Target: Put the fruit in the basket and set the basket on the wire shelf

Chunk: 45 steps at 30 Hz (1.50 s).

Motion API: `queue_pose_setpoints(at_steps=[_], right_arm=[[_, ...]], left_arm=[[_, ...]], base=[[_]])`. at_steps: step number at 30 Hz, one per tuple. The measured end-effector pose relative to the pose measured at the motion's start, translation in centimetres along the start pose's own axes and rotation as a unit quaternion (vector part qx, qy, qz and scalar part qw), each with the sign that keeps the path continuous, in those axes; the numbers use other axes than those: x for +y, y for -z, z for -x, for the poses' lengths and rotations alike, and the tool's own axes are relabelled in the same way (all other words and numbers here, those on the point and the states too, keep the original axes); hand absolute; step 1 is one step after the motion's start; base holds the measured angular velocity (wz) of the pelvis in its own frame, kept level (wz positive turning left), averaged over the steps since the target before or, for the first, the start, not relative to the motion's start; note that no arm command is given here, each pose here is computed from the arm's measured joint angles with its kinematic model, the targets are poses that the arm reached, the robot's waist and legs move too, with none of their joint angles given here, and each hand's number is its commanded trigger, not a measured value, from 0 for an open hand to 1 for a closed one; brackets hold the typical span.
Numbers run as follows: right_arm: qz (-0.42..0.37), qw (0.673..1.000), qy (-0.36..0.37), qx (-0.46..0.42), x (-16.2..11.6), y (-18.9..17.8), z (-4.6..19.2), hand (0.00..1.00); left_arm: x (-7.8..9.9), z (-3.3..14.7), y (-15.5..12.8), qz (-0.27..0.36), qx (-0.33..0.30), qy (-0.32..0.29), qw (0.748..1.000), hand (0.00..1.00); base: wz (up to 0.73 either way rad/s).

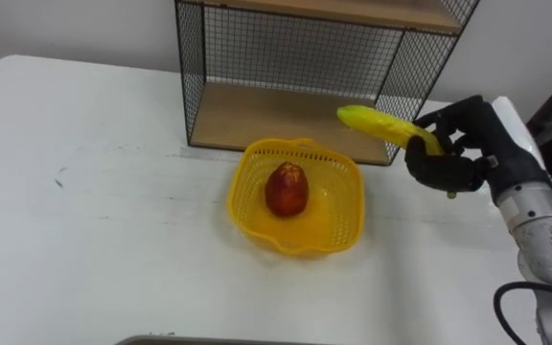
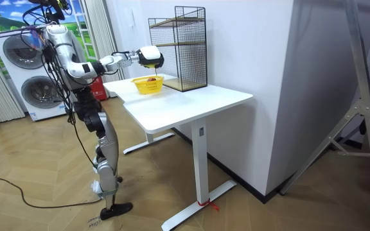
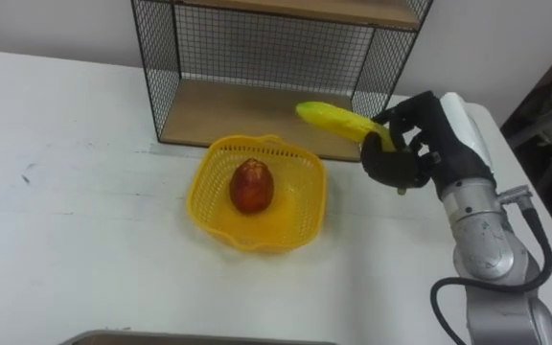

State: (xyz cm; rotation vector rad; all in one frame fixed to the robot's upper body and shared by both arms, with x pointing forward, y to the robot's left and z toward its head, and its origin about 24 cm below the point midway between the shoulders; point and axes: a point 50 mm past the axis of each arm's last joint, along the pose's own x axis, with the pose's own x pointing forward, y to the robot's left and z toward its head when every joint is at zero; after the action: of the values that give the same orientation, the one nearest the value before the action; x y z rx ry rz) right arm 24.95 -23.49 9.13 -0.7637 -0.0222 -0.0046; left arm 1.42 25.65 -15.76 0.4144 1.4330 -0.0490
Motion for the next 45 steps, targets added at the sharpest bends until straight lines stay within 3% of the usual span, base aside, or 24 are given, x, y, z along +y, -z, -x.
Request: queue_pose_setpoints(at_steps=[15,26,27,28,29,45], right_arm=[[0.022,0.992,-0.109,-0.067,2.1,-3.3,0.5,1.0],[0.027,0.985,-0.157,-0.072,2.8,-3.5,0.6,1.0],[0.027,0.984,-0.159,-0.072,2.8,-3.5,0.7,0.64],[0.025,0.984,-0.161,-0.072,2.8,-3.5,0.7,0.36],[0.025,0.984,-0.161,-0.072,2.9,-3.5,0.7,0.0],[0.024,0.984,-0.164,-0.07,3.0,-3.4,0.8,0.0]], left_arm=[[0.5,0.0,-0.5,-0.005,-0.013,-0.004,1.0,0.0],[0.3,-0.1,-0.8,-0.014,-0.016,-0.001,1.0,0.0],[0.4,-0.1,-0.8,-0.014,-0.017,-0.001,1.0,0.0],[0.4,-0.1,-0.9,-0.014,-0.017,-0.001,1.0,0.0],[0.4,-0.1,-0.9,-0.014,-0.018,-0.001,1.0,0.0],[0.2,0.0,-0.7,-0.014,-0.015,0.0,1.0,0.0]], base=[[-0.02],[0.01],[0.05],[0.04],[0.0],[0.0]])
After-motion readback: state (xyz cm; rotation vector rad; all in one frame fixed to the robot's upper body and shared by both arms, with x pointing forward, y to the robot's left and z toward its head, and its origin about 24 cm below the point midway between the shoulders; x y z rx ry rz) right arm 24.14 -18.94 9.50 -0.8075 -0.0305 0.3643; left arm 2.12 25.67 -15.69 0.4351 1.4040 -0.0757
